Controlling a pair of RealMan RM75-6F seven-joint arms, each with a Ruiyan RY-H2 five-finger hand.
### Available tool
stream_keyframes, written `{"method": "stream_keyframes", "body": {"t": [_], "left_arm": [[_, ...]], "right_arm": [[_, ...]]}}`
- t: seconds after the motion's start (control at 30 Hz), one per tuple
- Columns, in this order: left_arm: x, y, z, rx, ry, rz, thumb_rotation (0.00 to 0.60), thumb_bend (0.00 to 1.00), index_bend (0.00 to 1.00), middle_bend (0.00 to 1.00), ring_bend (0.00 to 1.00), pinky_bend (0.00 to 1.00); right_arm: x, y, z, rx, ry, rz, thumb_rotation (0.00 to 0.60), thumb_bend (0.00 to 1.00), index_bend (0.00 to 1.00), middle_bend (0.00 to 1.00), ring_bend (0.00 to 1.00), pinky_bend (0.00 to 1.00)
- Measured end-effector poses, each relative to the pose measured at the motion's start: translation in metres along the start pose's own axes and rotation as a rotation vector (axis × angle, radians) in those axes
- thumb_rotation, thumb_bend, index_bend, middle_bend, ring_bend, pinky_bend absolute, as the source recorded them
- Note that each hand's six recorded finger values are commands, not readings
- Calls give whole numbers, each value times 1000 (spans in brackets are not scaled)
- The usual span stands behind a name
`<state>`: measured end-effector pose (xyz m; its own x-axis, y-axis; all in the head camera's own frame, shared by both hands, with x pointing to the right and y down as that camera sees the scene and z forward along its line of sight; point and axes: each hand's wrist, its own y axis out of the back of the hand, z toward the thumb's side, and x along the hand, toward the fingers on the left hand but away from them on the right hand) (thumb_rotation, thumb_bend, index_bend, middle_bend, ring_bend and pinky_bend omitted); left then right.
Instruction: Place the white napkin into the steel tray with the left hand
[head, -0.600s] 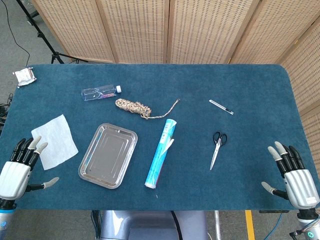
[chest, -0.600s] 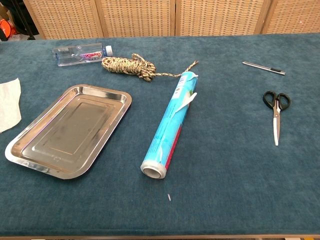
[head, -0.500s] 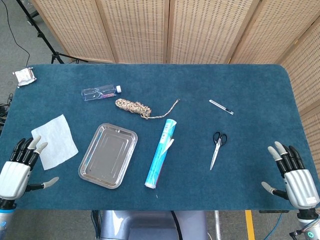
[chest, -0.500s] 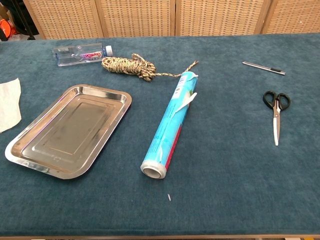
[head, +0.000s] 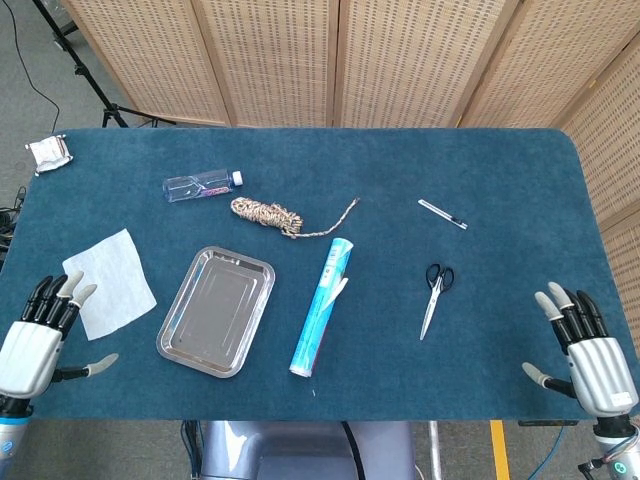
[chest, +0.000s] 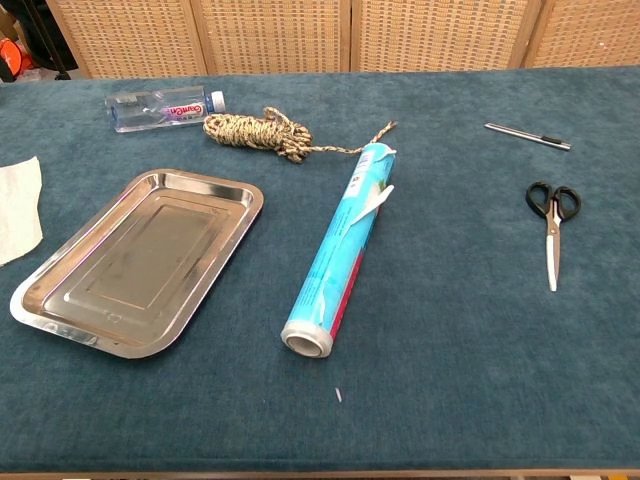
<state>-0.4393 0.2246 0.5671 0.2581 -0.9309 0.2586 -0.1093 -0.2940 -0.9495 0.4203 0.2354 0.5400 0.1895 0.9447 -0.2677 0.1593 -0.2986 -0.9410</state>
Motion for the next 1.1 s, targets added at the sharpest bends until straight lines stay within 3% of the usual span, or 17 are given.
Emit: {"method": "stream_keyframes", "body": {"t": [0.57, 0.87, 1.1], "left_arm": [[0, 4, 2, 7, -13, -7, 298, 0, 122, 0, 0, 0], [14, 17, -17, 82, -24, -111, 301, 0, 122, 0, 0, 0], [21, 18, -21, 115, -44, -170, 337, 0, 122, 0, 0, 0]], "right_arm": [[0, 1, -4, -3, -12, -5, 600, 0, 1, 0, 0, 0], [1, 3, -4, -6, -13, -11, 600, 0, 1, 0, 0, 0], [1, 4, -4, -8, -13, -14, 600, 0, 1, 0, 0, 0]]}}
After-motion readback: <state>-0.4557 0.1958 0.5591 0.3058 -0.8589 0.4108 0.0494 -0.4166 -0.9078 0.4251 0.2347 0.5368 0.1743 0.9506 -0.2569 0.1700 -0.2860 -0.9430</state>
